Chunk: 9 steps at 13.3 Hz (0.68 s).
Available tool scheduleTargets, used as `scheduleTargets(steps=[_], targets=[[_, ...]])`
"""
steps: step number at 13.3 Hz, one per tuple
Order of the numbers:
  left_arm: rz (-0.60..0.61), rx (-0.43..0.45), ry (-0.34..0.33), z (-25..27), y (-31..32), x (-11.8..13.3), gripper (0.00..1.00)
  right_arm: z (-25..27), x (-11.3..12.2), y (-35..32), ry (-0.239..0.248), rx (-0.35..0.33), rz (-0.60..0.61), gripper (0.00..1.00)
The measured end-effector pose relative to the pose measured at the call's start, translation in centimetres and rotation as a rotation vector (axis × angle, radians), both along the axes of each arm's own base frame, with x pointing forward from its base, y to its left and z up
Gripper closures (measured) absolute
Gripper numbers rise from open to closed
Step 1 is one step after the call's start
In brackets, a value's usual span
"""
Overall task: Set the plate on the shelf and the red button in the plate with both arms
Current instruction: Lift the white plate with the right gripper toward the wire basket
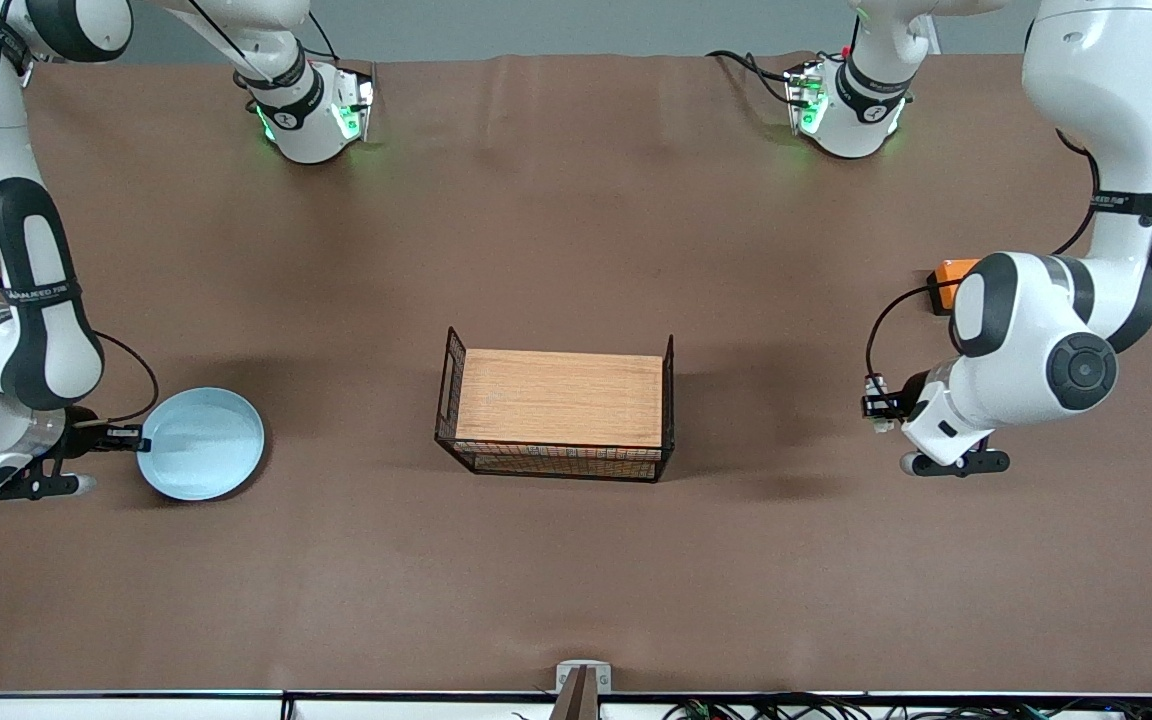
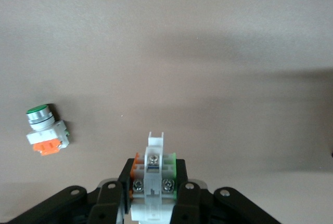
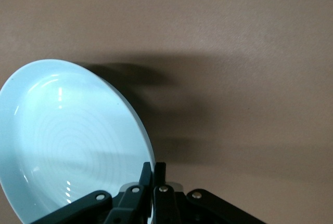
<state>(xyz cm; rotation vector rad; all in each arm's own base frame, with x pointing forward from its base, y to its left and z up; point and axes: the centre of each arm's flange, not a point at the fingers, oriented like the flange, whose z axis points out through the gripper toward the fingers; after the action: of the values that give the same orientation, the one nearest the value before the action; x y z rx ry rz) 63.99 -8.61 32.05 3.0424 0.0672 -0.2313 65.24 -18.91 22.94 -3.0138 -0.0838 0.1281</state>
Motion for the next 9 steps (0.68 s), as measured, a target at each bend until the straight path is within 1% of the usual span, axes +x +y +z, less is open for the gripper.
scheduleTargets(steps=[2,5,9], targets=[[0.000,0.002,0.000,1.7,0.1,-0.2,0.66,1.1,0.3,0.2,0.022,0.045,-0.017,0.97],[0.014,0.007,-0.009,4.6,0.5,-0.5,0.66,2.0,0.7,0.4,0.029,0.079,-0.029,0.97],[0.102,0.026,-0.009,7.8,0.4,-0.7,0.66,2.5,0.5,1.3,0.078,0.158,-0.044,0.97]])
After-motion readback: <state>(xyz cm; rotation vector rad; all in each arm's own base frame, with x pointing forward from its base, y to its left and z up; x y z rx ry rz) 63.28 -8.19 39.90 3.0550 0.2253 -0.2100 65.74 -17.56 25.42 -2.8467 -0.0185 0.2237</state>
